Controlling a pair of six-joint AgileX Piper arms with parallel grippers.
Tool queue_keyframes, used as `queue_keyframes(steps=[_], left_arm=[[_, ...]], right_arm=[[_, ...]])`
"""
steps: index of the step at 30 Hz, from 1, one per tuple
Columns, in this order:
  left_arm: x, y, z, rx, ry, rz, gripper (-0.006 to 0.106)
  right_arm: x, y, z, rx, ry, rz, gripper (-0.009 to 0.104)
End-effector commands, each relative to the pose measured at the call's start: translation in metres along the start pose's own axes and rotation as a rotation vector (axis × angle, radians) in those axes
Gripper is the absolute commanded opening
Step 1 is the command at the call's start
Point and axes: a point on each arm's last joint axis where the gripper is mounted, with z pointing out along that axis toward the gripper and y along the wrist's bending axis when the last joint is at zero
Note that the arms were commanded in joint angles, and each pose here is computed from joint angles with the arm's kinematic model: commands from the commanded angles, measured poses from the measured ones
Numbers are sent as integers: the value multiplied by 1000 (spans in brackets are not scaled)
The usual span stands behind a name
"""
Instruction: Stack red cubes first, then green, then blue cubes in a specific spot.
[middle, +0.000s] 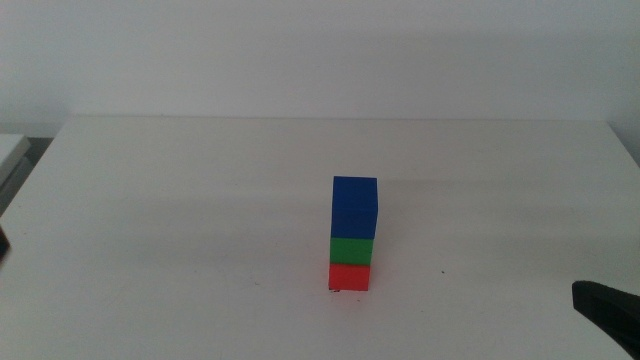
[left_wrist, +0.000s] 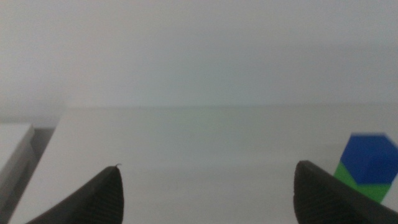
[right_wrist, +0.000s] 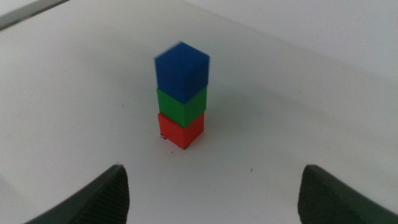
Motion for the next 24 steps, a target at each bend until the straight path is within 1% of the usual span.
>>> queue_keyframes(steps=[1,4,5,7,11,14,18,20,24], left_arm=[[19,1,-3,-1,-17,-3,94],[38,1,-7,7,-28,-9,94],[43,2,-6,4,-41,-10,94],[51,4,-4,-10,-54,-2,94],[66,10,6,-36,-86,-8,94],[76,14,14,-56,-110,-16,94],[91,19,23,-78,-121,-24,94],[99,21,24,-93,-113,9,94],[113,25,29,-119,-64,69,94]], right_arm=[[9,-2,3,8,-22,92,78],[15,-8,8,43,-70,281,78],[16,-12,8,72,-113,321,78],[18,-20,6,142,-208,351,78],[34,-30,-1,277,-297,396,78],[52,-30,-10,349,-340,409,78],[86,-31,-10,468,-344,398,78],[106,-30,-7,522,-330,393,78],[135,-28,0,576,-326,390,78]])
